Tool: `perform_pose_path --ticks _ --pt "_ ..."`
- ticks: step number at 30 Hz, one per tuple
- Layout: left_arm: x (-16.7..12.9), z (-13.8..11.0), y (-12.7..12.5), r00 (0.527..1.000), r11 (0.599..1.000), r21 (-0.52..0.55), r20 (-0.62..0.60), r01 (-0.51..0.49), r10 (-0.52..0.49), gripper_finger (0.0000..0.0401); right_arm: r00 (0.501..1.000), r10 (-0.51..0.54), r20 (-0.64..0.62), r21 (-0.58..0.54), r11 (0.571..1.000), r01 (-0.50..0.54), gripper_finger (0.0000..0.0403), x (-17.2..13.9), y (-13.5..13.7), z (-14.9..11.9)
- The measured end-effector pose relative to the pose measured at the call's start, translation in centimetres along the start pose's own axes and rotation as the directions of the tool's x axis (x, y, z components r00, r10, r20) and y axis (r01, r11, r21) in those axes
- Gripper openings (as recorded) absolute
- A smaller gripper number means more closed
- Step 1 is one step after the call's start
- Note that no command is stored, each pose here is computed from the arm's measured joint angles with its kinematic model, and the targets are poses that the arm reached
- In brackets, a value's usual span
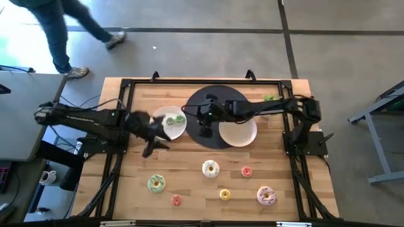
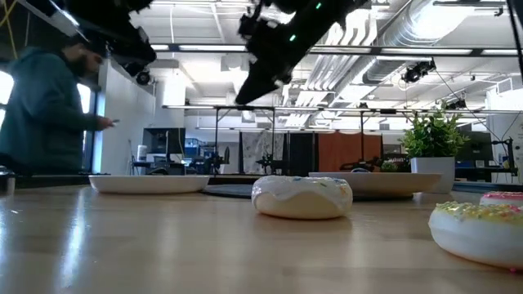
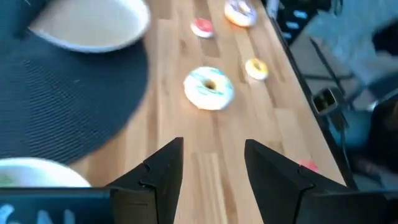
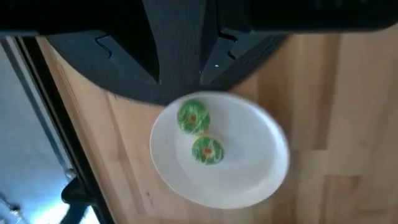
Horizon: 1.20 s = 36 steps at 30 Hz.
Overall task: Pick & Place donuts
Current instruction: Put the left small pink donut into the white plate
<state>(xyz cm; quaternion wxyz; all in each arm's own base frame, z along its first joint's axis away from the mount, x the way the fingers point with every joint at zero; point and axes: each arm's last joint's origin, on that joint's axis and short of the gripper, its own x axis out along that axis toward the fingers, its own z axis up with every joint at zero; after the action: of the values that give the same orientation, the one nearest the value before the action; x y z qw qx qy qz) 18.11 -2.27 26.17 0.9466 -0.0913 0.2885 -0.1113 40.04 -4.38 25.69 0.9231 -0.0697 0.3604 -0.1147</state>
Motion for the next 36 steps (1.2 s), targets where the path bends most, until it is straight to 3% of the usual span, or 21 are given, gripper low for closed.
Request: perform_pose_path --ticks 7,13,19,23,28,36 --pt "4.0 -1.5 -5.1 0.996 0.997 0.066 -0.076 0.041 -0.036 0.017 1.0 0.015 0.005 0.0 1.0 -0.015 0.0114 -5.0 -0.2 0.8" --pt "8.4 -3.4 -8.3 0.989 0.995 0.053 -0.119 0.09 -0.083 0.017 0.999 0.013 0.042 0.055 0.998 -0.015 0.0114 -6.2 -0.5 1.3" --pt "12.2 -5.8 -9.1 0.977 0.996 -0.019 -0.193 0.084 -0.086 0.017 0.999 0.014 0.031 0.052 0.999 -0.015 0.0114 -6.0 -0.4 1.2" --pt "14.1 -6.6 -9.3 0.973 0.99 -0.06 -0.184 0.131 -0.14 0.017 1.0 0.014 0.028 0.053 0.998 -0.015 0.0114 -6.0 -0.4 1.1" --pt "15.6 -7.4 -10.4 0.955 0.969 -0.054 -0.162 0.241 -0.247 0.017 1.0 0.014 0.027 0.079 0.997 -0.016 0.0114 -5.9 -0.4 1.1" --pt "16.6 -9.0 -12.2 0.957 0.975 -0.011 -0.188 0.221 -0.219 0.017 1.0 0.014 0.027 0.079 0.997 -0.016 0.0114 -5.9 -0.4 1.1"
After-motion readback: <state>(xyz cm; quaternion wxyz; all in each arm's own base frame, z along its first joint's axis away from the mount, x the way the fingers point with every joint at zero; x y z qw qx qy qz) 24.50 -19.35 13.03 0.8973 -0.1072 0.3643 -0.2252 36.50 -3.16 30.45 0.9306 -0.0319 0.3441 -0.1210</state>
